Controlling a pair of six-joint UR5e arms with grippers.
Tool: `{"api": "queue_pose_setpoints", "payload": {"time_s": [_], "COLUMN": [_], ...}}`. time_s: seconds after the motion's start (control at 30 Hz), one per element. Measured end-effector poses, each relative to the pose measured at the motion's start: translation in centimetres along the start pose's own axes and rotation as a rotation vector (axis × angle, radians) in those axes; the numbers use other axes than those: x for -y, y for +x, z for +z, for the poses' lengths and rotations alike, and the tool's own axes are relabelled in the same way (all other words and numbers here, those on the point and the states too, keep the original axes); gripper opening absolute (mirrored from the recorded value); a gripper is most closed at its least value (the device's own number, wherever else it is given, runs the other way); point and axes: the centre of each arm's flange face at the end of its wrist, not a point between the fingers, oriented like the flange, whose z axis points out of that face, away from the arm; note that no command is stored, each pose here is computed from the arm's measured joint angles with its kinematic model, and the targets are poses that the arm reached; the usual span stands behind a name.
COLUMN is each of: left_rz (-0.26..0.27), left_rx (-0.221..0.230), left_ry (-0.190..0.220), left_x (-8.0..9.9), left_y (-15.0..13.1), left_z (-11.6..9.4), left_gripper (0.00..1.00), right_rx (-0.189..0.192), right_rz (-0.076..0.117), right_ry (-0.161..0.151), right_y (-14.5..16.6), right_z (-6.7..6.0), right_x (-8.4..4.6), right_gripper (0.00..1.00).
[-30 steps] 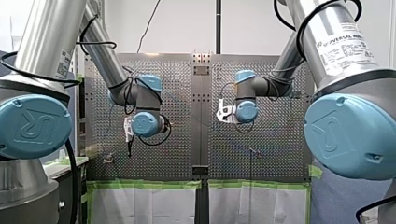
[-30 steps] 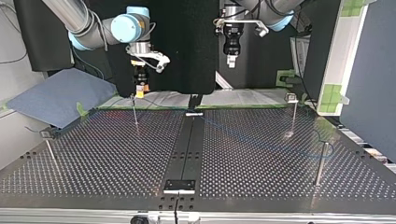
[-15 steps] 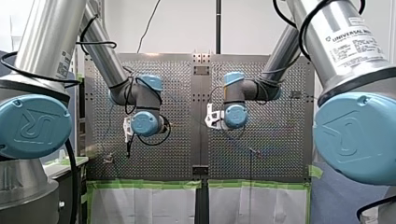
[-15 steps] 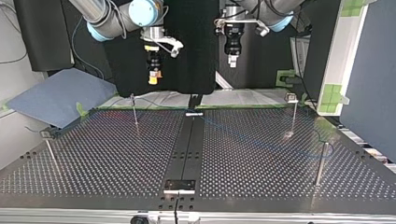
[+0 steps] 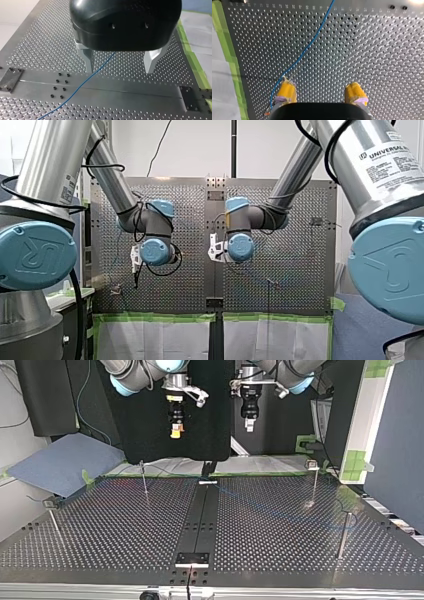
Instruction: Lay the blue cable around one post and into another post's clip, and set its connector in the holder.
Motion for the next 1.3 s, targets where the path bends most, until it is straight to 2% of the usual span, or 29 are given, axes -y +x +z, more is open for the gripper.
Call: {"api": "queue_pose_setpoints", "payload": {"time_s": [0.13,0.33,0.57,0.67,0.73,0.8,0.87,0.93,1.07,1.3], "left_rz": [-0.002,-0.003,0.002,0.007,0.011,0.013,0.015,0.016,0.018,0.015], "left_rx": [-0.001,-0.003,-0.006,-0.010,-0.013,-0.016,-0.016,-0.017,-0.018,-0.005], "left_ry": [0.018,0.023,0.026,0.025,0.020,0.016,0.014,0.013,0.014,0.055], "left_x": [0.2,0.2,0.2,0.1,0.0,-0.1,-0.1,-0.1,-0.1,0.4], "left_y": [0.0,0.0,0.1,0.1,0.2,0.2,0.2,0.3,0.3,0.2], "left_z": [0.0,0.0,-0.1,-0.1,-0.2,-0.2,-0.2,-0.2,-0.2,0.0], "left_gripper": [1.00,1.00,1.00,1.00,1.00,1.00,1.00,1.00,1.00,1.00], "right_rx": [-0.003,0.004,0.018,0.025,0.032,0.040,0.040,0.035,0.013,-0.030], "right_rz": [-0.005,-0.019,-0.037,-0.040,-0.037,-0.028,-0.011,0.004,0.024,0.021], "right_ry": [0.028,0.077,0.140,0.153,0.142,0.114,0.089,0.078,0.071,0.074], "right_y": [-0.2,-0.7,-1.8,-2.3,-2.6,-3.0,-3.2,-3.1,-2.5,-1.3], "right_z": [-1.1,-3.2,-6.5,-7.7,-8.0,-8.0,-7.8,-7.7,-7.4,-7.1], "right_x": [1.3,3.3,5.5,6.1,5.8,4.9,3.9,3.2,1.6,-0.7], "right_gripper": [0.99,0.99,0.99,0.99,0.99,0.99,0.99,0.99,0.99,0.99]}}
